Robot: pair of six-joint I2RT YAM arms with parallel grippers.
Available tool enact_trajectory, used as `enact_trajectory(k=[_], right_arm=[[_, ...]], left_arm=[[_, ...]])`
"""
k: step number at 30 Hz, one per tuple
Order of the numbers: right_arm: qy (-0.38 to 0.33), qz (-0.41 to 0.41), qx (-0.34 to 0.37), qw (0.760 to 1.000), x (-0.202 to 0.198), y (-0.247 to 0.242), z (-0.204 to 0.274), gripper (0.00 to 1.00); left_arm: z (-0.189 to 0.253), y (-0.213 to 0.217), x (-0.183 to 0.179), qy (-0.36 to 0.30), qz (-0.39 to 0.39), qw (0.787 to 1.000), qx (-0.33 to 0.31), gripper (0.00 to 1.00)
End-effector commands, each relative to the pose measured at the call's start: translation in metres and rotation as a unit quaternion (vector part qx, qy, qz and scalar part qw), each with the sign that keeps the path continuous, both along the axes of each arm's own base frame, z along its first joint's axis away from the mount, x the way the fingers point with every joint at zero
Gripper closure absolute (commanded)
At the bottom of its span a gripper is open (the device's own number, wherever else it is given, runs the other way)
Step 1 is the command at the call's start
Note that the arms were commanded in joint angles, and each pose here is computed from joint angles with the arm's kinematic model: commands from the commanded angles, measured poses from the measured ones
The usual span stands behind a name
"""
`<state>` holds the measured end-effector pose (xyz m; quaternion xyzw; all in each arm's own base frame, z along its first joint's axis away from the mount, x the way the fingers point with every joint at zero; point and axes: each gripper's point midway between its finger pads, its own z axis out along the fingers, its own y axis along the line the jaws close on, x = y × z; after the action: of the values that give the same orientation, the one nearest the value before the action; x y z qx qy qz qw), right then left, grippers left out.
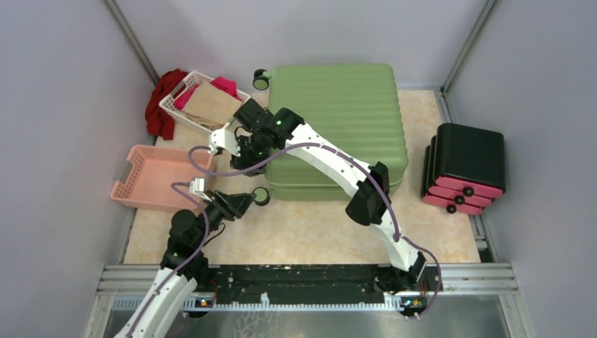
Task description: Open, take out, and arrange the luggage
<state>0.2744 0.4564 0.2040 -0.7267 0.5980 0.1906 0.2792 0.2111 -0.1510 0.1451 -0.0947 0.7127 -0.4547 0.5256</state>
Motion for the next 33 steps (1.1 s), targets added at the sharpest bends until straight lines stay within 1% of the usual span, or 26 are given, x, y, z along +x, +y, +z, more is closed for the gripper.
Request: enact_trajectory(k=[1, 2, 4, 9, 12, 14, 17, 19, 24, 28, 33], right_arm=[[-0.006, 0.043, -0.006, 0.999, -0.012, -0.007, 0.013, 0.88], [-0.012, 0.046, -0.002, 0.999, -0.013, -0.009, 0.019, 0.93], [-0.021, 0.048, 0.013, 0.999, -0.013, -0.011, 0.033, 1.0], [-0.032, 0.047, 0.06, 0.997, -0.01, -0.015, 0.068, 1.0], [-0.019, 0.045, 0.083, 0.995, -0.012, -0.017, 0.081, 1.0], [-0.007, 0.044, 0.092, 0.995, -0.013, -0.017, 0.085, 1.0], [-0.002, 0.043, 0.099, 0.994, -0.013, -0.02, 0.089, 1.0], [0.002, 0.041, 0.102, 0.994, -0.012, -0.021, 0.09, 1.0], [0.013, 0.031, 0.112, 0.993, -0.006, -0.022, 0.092, 1.0], [0.018, 0.025, 0.113, 0.993, -0.002, -0.02, 0.089, 1.0], [0.02, 0.021, 0.118, 0.993, 0.002, -0.018, 0.089, 1.0]], left_arm=[[-0.021, -0.012, -0.01, -0.066, -0.051, 0.997, 0.007, 0.33], [-0.025, -0.014, -0.011, -0.069, -0.06, 0.996, 0.017, 0.32], [-0.029, -0.017, -0.014, -0.078, -0.076, 0.994, 0.032, 0.32], [-0.034, -0.026, -0.021, -0.082, -0.114, 0.989, 0.049, 0.32], [-0.046, -0.027, -0.022, -0.082, -0.119, 0.987, 0.074, 0.32], [-0.049, -0.027, -0.023, -0.103, -0.118, 0.984, 0.088, 0.32], [-0.054, -0.026, -0.023, -0.13, -0.122, 0.976, 0.126, 0.31], [-0.05, -0.027, -0.019, -0.143, -0.121, 0.973, 0.136, 0.31], [-0.055, -0.025, -0.001, -0.121, -0.092, 0.975, 0.164, 0.33], [-0.067, -0.03, -0.002, -0.095, -0.094, 0.977, 0.166, 0.35], [-0.068, -0.043, -0.002, -0.101, -0.092, 0.975, 0.175, 0.36]])
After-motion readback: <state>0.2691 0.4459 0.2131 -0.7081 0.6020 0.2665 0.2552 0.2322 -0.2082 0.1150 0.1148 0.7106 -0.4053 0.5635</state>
